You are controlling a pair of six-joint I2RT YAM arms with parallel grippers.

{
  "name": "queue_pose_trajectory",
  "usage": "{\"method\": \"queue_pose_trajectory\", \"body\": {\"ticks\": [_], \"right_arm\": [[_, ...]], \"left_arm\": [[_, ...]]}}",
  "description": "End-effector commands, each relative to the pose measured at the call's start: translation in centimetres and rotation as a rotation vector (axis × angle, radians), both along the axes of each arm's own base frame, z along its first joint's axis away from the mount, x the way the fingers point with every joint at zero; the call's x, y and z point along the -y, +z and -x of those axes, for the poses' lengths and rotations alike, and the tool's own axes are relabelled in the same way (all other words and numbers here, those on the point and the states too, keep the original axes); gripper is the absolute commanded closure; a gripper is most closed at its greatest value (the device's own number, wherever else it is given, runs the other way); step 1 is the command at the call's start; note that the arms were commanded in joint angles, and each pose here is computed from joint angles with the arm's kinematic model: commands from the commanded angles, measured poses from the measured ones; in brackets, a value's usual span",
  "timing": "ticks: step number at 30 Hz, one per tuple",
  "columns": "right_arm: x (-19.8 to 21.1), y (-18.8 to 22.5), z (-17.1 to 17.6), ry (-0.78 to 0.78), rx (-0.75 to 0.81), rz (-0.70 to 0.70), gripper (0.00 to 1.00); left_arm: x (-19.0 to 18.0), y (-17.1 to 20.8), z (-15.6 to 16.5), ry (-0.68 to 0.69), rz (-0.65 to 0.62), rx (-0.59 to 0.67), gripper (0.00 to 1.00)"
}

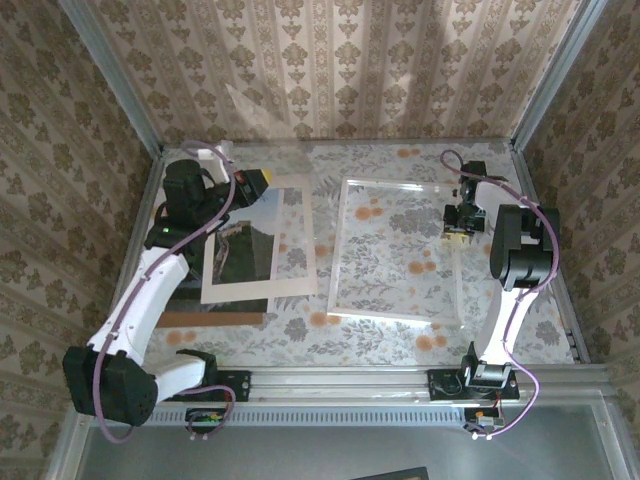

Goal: Put the photo into the frame

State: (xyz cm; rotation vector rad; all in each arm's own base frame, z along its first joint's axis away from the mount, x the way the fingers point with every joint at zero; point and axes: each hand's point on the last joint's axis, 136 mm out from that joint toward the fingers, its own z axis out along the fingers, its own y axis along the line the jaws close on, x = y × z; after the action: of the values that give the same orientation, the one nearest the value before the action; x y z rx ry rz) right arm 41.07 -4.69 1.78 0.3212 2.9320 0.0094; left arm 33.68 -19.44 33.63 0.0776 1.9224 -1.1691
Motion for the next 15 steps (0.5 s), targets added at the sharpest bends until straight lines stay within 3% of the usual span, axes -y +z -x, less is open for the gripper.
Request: {"method": "queue_pose_trajectory", "body": {"ticks": [1,15], "right_arm": [[-4.1,0.1,-0.3,0.040,0.024,-0.111,0.74],[-8.7,0.7,-1.8,0.143,0.057,-0.113,0.71]], "left_arm": [[1.1,3.5,1.1,-0.042,0.048,0.071,1.00],[5.2,3.2,1.8,-0.130,0.069,0.057,1.00]]}}
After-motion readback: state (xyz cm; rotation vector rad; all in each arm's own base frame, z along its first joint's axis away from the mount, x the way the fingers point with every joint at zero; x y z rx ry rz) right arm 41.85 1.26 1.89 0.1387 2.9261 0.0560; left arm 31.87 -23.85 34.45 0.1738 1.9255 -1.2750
